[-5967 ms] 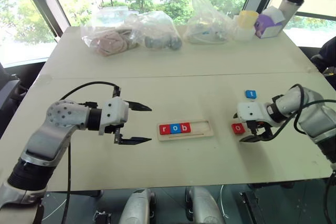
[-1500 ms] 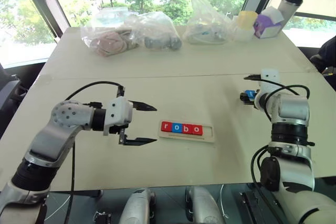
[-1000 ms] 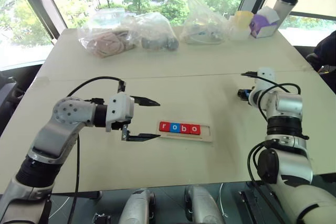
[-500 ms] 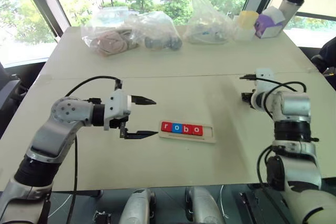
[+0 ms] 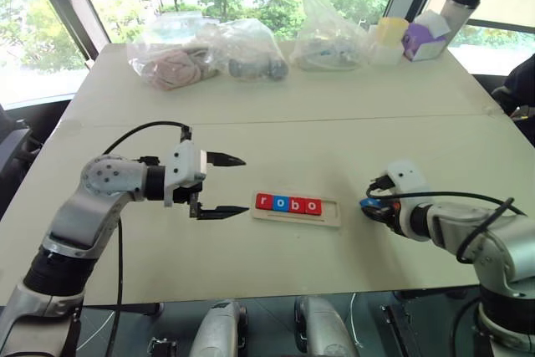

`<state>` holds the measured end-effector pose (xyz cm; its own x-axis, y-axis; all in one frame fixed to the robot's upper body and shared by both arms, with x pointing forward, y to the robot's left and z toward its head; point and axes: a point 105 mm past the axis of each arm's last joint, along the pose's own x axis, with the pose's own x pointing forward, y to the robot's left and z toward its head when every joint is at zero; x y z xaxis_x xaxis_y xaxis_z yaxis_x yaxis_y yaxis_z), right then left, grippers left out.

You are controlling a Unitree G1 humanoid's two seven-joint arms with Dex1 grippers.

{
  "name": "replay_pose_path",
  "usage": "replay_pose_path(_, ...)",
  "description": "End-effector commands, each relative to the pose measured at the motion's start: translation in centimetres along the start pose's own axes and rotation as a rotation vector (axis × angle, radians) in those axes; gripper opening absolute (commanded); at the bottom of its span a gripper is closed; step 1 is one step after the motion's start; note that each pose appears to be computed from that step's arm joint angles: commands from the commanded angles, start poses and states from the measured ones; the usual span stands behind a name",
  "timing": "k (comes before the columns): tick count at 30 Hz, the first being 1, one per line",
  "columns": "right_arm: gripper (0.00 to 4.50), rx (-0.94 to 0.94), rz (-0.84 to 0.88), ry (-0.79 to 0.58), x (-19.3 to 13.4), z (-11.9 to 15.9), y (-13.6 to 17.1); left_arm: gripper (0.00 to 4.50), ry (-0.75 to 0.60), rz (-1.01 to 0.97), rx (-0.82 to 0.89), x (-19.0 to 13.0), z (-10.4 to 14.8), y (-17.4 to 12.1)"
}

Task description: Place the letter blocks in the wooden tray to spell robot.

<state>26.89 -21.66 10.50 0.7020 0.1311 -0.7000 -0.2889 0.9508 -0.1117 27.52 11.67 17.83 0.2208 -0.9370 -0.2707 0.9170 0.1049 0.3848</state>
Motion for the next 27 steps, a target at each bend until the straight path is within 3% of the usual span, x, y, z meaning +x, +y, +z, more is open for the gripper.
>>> replay_pose_path(1,1.15,0.005,-0.034,-0.029,-0.8,0.5,-0.6,4.50,-0.010,0.003,0.041,-0.1,0.6,0.1)
replay_pose_path(8,1.15,0.002,-0.048,-0.009,-1.2,-0.2,-0.9,4.50,-0.004,0.003,0.046,-0.2,0.6,0.0)
replay_pose_path(14,4.17,-0.053,-0.039,-0.005,-1.9,0.3,-0.8,4.50,-0.001,0.002,0.046,-0.2,0.5,-0.1)
replay_pose_path(15,4.45,-0.063,-0.042,0.001,-2.1,0.4,-1.0,4.50,0.000,0.001,0.047,-0.2,0.5,-0.1)
replay_pose_path(23,4.45,-0.431,0.234,-0.011,-5.5,4.2,0.3,4.50,0.001,-0.012,0.063,0.0,0.7,0.4)
replay_pose_path(27,4.45,-0.786,0.425,0.029,-6.3,3.3,-0.5,4.50,-0.003,-0.014,0.071,0.1,0.8,0.6)
